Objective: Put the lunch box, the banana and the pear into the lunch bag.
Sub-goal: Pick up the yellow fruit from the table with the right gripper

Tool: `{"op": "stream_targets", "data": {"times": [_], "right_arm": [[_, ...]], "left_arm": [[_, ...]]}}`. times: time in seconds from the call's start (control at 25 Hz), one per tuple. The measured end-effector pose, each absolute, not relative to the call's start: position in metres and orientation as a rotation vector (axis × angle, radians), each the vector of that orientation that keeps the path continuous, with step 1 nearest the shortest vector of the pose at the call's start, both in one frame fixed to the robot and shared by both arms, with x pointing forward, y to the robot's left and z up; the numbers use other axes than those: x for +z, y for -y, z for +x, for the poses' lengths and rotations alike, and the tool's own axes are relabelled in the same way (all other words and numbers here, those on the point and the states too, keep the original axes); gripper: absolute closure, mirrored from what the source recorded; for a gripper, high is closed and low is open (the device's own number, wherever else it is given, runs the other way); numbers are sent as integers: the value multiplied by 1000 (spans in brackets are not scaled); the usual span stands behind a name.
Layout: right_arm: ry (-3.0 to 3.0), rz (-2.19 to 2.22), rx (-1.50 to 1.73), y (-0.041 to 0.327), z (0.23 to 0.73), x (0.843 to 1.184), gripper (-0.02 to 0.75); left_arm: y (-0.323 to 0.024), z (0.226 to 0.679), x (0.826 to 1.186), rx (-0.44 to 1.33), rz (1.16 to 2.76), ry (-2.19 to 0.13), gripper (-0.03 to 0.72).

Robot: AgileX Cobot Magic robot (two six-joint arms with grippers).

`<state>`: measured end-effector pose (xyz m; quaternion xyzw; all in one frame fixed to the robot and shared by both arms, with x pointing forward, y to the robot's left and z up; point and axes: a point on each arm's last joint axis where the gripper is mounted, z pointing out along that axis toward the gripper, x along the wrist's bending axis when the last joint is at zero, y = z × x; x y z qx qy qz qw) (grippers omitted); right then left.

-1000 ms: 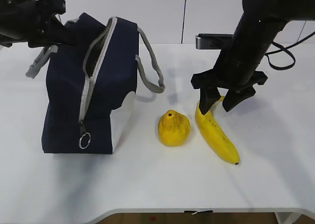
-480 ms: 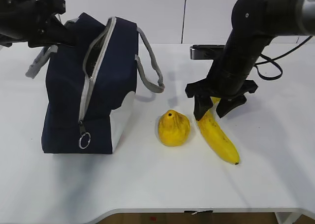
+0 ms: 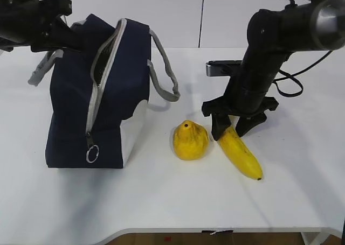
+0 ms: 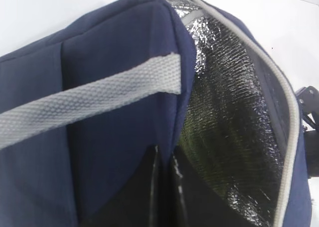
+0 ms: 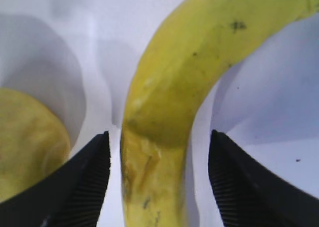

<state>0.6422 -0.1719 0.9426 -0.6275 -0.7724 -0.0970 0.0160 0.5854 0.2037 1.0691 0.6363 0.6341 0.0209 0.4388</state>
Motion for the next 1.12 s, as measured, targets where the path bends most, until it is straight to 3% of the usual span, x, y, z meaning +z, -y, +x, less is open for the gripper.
{"op": "stream_targets", "data": {"times": [0.84, 1.12], "right_arm": [[2409, -1965, -327, 171, 647, 935, 246], [2409, -1965, -327, 171, 647, 935, 351]], "left_arm": [[-204, 586, 1069, 56, 1579, -1576, 693], [-204, 586, 1069, 57, 1578, -1576, 693]]}}
